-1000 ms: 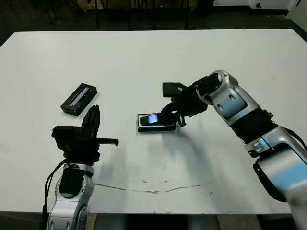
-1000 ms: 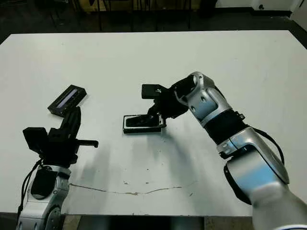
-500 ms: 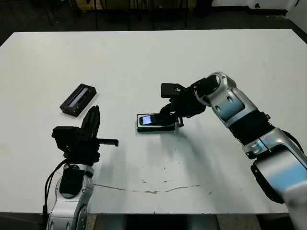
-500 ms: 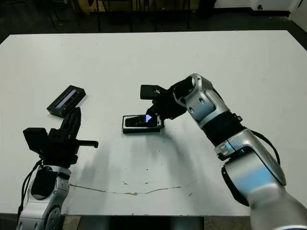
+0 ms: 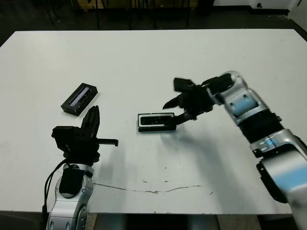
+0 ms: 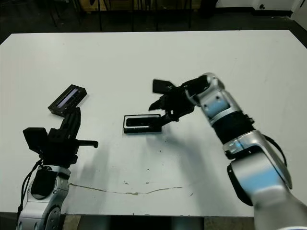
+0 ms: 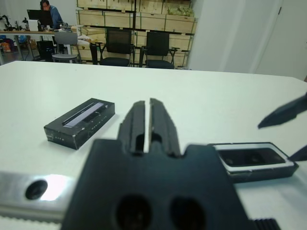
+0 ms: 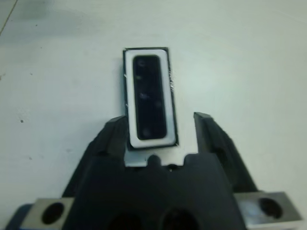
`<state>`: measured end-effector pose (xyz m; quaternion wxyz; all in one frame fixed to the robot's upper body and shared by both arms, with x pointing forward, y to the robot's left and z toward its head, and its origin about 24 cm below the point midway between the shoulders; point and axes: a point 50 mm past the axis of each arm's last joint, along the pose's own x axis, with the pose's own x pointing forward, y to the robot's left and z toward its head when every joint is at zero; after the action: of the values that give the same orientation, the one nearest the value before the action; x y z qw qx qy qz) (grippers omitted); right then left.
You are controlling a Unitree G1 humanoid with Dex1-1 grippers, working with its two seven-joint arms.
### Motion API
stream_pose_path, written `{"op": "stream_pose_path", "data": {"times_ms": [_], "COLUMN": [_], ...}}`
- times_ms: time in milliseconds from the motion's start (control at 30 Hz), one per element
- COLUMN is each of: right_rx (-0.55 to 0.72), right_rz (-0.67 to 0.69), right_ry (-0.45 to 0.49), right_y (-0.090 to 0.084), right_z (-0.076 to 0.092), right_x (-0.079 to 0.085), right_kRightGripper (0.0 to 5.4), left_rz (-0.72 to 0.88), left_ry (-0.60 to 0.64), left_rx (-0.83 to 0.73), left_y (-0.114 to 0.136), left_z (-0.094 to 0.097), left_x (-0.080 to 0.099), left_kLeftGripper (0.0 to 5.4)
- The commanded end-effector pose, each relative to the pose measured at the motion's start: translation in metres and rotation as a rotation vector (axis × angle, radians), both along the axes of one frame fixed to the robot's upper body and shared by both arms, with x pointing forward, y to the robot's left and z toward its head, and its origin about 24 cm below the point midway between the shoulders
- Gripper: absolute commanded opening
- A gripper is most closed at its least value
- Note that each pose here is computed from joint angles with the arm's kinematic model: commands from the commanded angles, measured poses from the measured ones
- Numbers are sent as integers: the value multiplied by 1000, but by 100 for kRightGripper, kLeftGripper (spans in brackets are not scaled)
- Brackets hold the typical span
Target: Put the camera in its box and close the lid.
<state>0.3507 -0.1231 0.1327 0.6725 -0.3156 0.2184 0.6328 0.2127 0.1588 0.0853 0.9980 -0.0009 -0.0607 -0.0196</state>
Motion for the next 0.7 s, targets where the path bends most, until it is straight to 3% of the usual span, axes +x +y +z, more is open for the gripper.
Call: {"op": "stream_pose_path", "data": {"times_ms": [33, 333, 400, 467, 533, 700], "right_rx": [-1, 32, 129, 209, 287, 512], "right_rz": [-21, -63, -153, -232, -327, -636], "right_ry": [14, -42, -38, -65, -153, -375], "right_y": [-9, -18, -25, -31, -38, -58], "right_z": [-10, -7, -2, 2, 9, 17], "right_x": [-2, -2, -3, -7, -14, -49], "right_kRightGripper": [348, 507, 539, 539, 539, 491], "left_rz": [-5, -2, -6, -3, 1, 2], "left_ry": [22, 23, 19, 14, 1, -68], "left_rx": [15, 16, 15, 24, 39, 107], "left_y": [2, 2, 2, 4, 7, 20], "left_z": [-6, -5, -5, -4, -1, 15], "left_x": [0, -1, -1, -2, -3, -5], "left_kLeftGripper": [0, 0, 0, 0, 0, 0]}}
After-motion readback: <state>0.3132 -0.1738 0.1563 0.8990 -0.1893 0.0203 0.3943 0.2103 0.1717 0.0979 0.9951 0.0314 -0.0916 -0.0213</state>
